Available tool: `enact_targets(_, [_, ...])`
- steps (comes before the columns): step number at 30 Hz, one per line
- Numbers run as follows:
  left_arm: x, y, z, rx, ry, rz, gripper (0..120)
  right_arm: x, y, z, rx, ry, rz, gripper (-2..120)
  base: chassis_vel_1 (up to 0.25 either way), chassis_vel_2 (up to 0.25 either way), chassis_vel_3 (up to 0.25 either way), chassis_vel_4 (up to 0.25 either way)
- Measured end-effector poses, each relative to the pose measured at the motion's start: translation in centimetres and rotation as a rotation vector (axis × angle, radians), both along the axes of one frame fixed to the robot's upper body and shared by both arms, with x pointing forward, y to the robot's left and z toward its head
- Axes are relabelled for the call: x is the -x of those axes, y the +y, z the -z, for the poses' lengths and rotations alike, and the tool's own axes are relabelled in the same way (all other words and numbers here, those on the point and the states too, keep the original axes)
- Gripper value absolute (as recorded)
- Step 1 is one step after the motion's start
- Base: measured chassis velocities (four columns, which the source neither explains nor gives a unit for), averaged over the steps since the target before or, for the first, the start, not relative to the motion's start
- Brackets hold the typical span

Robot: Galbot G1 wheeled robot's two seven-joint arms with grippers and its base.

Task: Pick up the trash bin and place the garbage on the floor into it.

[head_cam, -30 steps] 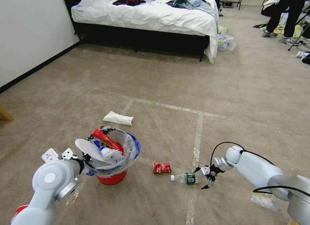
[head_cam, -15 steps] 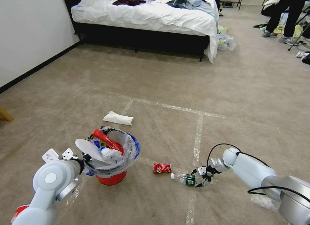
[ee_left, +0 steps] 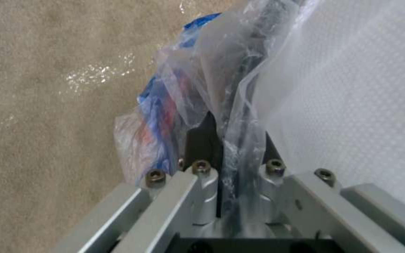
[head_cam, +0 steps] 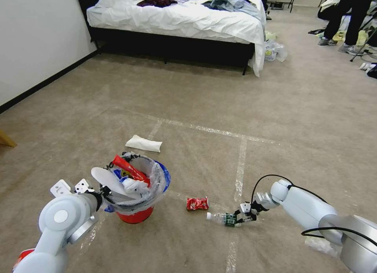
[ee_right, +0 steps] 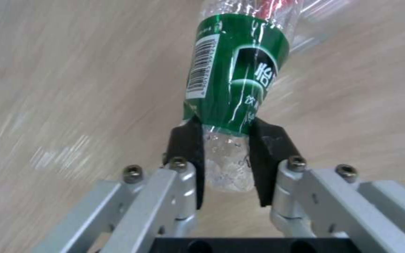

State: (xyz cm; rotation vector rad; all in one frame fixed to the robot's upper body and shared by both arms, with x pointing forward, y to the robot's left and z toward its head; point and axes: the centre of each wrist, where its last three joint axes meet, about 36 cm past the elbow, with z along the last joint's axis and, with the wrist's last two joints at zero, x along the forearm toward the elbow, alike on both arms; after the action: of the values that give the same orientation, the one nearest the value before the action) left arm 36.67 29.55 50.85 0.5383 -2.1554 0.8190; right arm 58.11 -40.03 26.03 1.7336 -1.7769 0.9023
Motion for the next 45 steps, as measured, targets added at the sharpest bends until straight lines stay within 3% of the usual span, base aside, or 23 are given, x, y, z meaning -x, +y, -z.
enact_targets(4, [0.1, 0.1, -0.2, -0.01, -0.001, 0.003, 4, -0.7, -2.4, -6.0, -0.27, -0.154, 0.241, 11, 0.0, 0.0, 0.0, 0.0])
enact_targets(5, [0.1, 0.1, -0.2, -0.01, -0.001, 0.003, 4, -0.7, -2.4, -6.0, -0.27, -0.154, 0.241, 11, 0.0, 0.0, 0.0, 0.0])
enact_targets(7, [0.0, 0.4, -0.3, -0.015, -0.003, 0.003, 4, -0.5, -2.6, -9.2, -0.519, -0.252, 0.411, 11, 0.0, 0.0, 0.0, 0.0])
enact_targets(8, [0.0, 0.4, -0.3, -0.015, -0.003, 0.003, 4, -0.5, -2.6, -9.2, -0.519, -0.252, 0.411, 11, 0.0, 0.0, 0.0, 0.0])
enact_targets(9, [0.0, 0.6, -0.3, -0.017, -0.001, 0.003, 4, -0.7, -1.2, -10.3, -0.68, -0.267, 0.456, 11, 0.0, 0.0, 0.0, 0.0])
enact_targets(10, [0.0, 0.6, -0.3, -0.017, -0.001, 0.003, 4, -0.7, -1.2, -10.3, -0.68, -0.267, 0.456, 11, 0.0, 0.0, 0.0, 0.0])
enact_targets(12, [0.0, 0.7, -0.3, -0.014, -0.004, 0.007, 4, -1.7, 4.7, -13.0, -0.918, -0.268, 0.424, 11, 0.0, 0.0, 0.0, 0.0])
enact_targets(13, [0.0, 0.7, -0.3, -0.014, -0.004, 0.007, 4, -1.7, 4.7, -13.0, -0.918, -0.268, 0.424, 11, 0.0, 0.0, 0.0, 0.0])
enact_targets(15, [0.0, 0.6, -0.8, -0.008, -0.018, 0.012, 4, -2.3, 11.4, -15.2, -1.03, -0.217, 0.355, 11, 0.0, 0.0, 0.0, 0.0])
enact_targets(16, [0.0, 0.6, -0.8, -0.008, -0.018, 0.012, 4, -2.3, 11.4, -15.2, -1.03, -0.217, 0.355, 11, 0.0, 0.0, 0.0, 0.0])
enact_targets(17, [0.0, 0.5, -1.0, -0.005, -0.023, 0.014, 4, -2.4, 15.2, -15.7, -1.062, -0.177, 0.308, 11, 0.0, 0.0, 0.0, 0.0])
enact_targets(18, [0.0, 0.5, -1.0, -0.005, -0.023, 0.014, 4, -2.4, 15.2, -15.7, -1.062, -0.177, 0.308, 11, 0.0, 0.0, 0.0, 0.0])
enact_targets(19, [0.0, 0.4, -1.1, 0.0, -0.028, 0.015, 4, -2.3, 20.7, -15.6, -1.075, -0.121, 0.232, 11, 0.0, 0.0, 0.0, 0.0])
enact_targets(20, [0.1, 0.3, -1.1, 0.003, -0.03, 0.017, 4, -2.3, 23.9, -15.4, -1.075, -0.093, 0.188, 11, 0.0, 0.0, 0.0, 0.0])
enact_targets(21, [0.1, 0.3, -1.1, 0.003, -0.03, 0.017, 4, -2.3, 23.9, -15.4, -1.075, -0.093, 0.188, 11, 0.0, 0.0, 0.0, 0.0])
enact_targets(22, [0.2, 0.2, -1.1, 0.008, -0.03, 0.018, 4, -1.9, 29.3, -14.9, -1.066, -0.049, 0.117, 11, 0.0, 0.0, 0.0, 0.0])
enact_targets(23, [0.3, 0.1, -1.1, 0.009, -0.029, 0.018, 4, -1.6, 32.1, -14.5, -1.049, -0.029, 0.077, 11, 0.0, 0.0, 0.0, 0.0])
enact_targets(28, [0.4, 0.1, -1.2, 0.011, -0.033, 0.01, 4, -0.6, 36.8, -13.2, -0.985, 0.01, 0.003, 11, 0.0, 0.0, 0.0, 0.0])
enact_targets(35, [0.7, 0.1, -1.3, 0.011, -0.036, 0.004, 4, -0.3, 38.5, -12.8, -0.948, 0.003, -0.021, 11, 0.0, 0.0, 0.0, 0.0])
enact_targets(45, [0.3, 0.1, -1.4, 0.01, -0.042, 0.0, 4, -0.9, 35.6, -13.0, -0.871, -0.078, -0.069, 11, 0.0, 0.0, 0.0, 0.0])
